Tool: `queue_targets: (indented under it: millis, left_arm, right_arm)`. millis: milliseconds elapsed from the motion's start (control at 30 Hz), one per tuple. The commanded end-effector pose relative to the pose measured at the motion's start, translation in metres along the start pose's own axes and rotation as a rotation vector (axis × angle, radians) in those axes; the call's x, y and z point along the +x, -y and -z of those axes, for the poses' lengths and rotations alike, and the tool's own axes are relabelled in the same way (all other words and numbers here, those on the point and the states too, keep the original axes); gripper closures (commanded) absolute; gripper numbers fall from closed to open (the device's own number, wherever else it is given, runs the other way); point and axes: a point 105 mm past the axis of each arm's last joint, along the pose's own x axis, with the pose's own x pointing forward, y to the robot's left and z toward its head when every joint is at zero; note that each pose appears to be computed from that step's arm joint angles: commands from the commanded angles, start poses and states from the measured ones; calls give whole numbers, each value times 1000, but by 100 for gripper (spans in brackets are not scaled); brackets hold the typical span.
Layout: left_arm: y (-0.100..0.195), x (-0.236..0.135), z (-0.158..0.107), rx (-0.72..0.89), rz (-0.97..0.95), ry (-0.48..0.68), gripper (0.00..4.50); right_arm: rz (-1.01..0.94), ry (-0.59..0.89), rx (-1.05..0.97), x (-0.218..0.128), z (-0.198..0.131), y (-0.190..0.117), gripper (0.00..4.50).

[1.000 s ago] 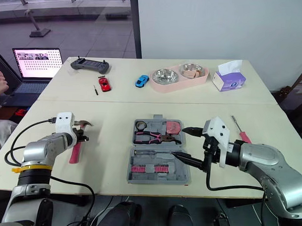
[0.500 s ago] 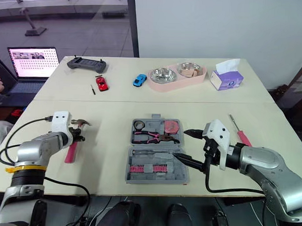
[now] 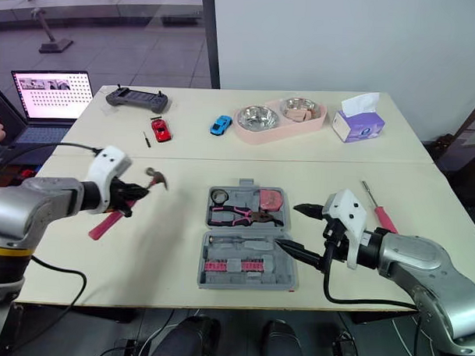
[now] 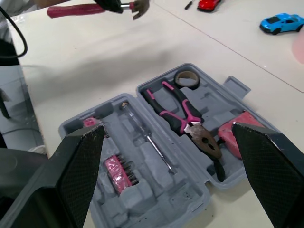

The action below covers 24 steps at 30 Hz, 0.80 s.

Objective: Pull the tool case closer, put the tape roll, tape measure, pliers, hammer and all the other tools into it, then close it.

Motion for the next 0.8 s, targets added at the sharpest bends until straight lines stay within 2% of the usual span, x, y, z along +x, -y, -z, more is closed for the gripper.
queue_targets:
  millis: [33,267,400,500,667,800]
  left_arm:
    - [41,3,-22,149,214,-21,446]
    - [83,26,-29,332,379,-147,446]
    - [100,41,-27,408,398,-220,446]
    - [120,56,-30,537,408,-269,446]
    - [147,78,-43,688,427,-234,446]
    - [170,90,-39,718,458,-238,446]
  right_arm:
    - [43,29,-45,-7,-8,0,0]
    - [140,19,-30,-19,-2,6,0]
    - [180,9,-31,-27,0,11,0]
    - [201,-2,-33,-33,1,14,0]
    - [204,-10,-39,-34,1,15,0]
    - [204,-16,-39,-34,2,14,0]
